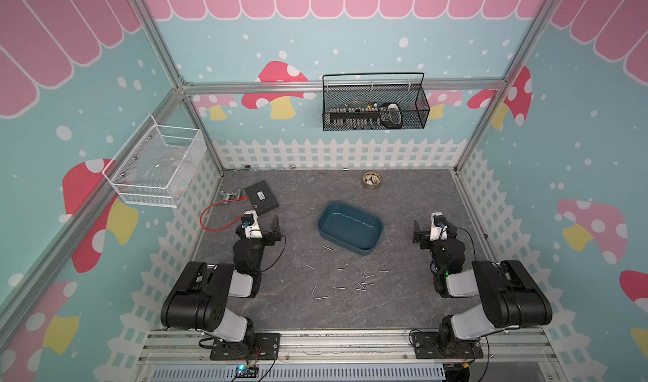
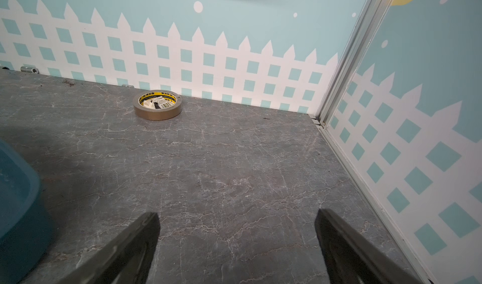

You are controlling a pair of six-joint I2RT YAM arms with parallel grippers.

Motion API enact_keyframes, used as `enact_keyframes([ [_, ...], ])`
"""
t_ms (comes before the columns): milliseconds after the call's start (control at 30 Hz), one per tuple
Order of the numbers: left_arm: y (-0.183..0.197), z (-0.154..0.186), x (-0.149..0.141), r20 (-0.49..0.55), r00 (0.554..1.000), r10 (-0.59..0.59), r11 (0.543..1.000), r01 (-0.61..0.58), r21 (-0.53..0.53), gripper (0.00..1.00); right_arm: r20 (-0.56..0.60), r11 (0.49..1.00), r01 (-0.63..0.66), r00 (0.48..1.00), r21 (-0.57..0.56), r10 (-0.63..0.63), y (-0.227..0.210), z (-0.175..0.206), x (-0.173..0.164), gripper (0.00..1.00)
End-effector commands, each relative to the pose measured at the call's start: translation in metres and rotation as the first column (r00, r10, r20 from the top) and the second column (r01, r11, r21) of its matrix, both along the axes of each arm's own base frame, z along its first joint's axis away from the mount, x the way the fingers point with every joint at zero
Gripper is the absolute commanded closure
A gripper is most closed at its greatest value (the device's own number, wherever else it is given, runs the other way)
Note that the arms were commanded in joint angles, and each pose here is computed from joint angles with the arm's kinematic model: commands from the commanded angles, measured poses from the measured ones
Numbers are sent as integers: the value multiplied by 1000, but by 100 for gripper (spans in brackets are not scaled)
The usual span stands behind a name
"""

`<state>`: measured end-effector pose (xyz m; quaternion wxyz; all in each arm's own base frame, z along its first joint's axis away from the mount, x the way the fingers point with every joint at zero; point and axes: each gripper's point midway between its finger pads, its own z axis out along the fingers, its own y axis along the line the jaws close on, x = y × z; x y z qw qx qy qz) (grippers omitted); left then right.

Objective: Put the screws on the desktop into the storage box
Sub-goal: Pick up the screw from the center of the board.

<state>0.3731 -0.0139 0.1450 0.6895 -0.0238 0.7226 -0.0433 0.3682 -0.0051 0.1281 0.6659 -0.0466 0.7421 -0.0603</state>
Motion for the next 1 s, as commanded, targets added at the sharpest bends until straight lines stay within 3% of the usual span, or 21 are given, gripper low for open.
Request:
enact_keyframes([
  [0, -1, 7, 4, 24, 1000, -7, 1000, 6, 20, 1, 32, 1000, -7, 999, -10, 8, 0, 9, 5, 0],
  [133, -9, 14, 6, 27, 999, -37, 998, 36, 47, 1, 12, 1000, -27, 1000, -15, 27, 3, 20, 10, 0],
  [267, -30, 28, 35, -117, 993, -31, 996, 41, 80, 1, -34, 998, -9, 999, 56, 11, 2, 44, 15, 0],
  [433, -84, 54, 45, -213, 965, -151, 987, 159, 22, 1, -84, 996, 13, 996, 85, -6, 10, 68, 7, 0],
  [533, -120, 61, 36, -270, 932, -241, 969, 244, -22, 1, -162, 983, 89, 985, 162, -63, 9, 74, 0, 0],
  [700, -170, 63, 7, -352, 854, -382, 923, 371, -103, 1, -336, 987, 15, 941, 158, 39, 47, 67, -12, 4],
  [967, -195, 48, -29, -458, 719, -523, 853, 443, -278, 1, -540, 977, -123, 818, 172, 198, 114, 34, -51, 6],
])
